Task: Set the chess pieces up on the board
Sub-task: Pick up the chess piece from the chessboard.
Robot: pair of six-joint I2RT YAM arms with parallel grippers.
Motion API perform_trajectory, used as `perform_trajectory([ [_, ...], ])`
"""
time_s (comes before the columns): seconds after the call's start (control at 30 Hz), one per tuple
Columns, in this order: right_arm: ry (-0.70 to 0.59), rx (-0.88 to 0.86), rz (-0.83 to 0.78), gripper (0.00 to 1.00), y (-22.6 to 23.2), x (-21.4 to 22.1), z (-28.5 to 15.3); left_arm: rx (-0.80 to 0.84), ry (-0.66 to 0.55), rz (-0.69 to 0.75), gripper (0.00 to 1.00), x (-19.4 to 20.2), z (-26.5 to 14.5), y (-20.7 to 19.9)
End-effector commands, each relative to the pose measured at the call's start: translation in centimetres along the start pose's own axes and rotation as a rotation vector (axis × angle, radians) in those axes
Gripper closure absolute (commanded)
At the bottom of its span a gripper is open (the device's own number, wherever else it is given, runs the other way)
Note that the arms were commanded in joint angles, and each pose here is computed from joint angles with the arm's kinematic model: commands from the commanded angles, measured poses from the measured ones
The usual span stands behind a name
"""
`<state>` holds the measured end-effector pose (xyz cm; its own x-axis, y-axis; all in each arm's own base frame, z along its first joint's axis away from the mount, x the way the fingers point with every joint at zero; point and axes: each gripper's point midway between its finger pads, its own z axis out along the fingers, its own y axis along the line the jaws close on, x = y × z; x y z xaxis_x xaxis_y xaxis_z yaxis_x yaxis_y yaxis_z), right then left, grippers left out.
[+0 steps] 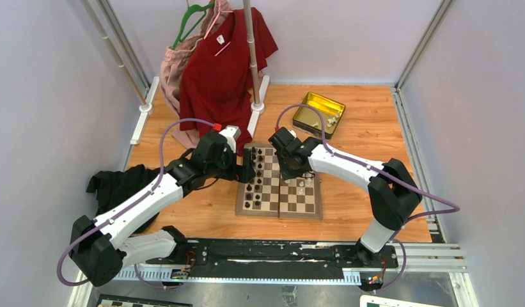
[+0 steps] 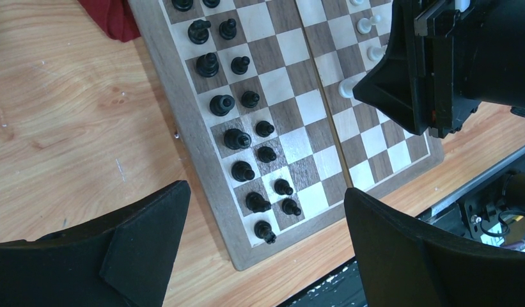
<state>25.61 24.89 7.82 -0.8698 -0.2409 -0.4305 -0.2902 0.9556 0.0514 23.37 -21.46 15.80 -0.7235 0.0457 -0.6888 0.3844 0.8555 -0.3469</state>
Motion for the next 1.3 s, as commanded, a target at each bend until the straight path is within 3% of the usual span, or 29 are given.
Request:
perform_trajectory([
  [0.0, 0.036, 0.018, -0.006, 0.73, -0.6, 1.1, 0.5, 0.013, -0.022, -0.002, 0.03, -0.5, 0.3, -0.4],
  [0.2, 0.043, 0.020, -0.010, 0.78, -0.7, 1.2, 0.9, 0.013, -0.021, -0.005, 0.03, -0.4, 0.4, -0.4],
  [0.43, 0.029, 0.020, -0.021, 1.00, -0.8, 0.8, 0.8, 0.013, -0.030, -0.010, 0.03, -0.4, 0.2, -0.4],
  [0.97, -0.110, 0.053, -0.017, 1.00, -2.6, -4.1, -6.0, 0.016, -0.040, -0.009, 0.03, -0.6, -0.1, -0.4],
  [1.27, -0.091, 0.127, 0.039, 1.00, -6.8, -4.2, -6.3, 0.015, -0.040, 0.001, 0.03, -0.5, -0.2, -0.3],
])
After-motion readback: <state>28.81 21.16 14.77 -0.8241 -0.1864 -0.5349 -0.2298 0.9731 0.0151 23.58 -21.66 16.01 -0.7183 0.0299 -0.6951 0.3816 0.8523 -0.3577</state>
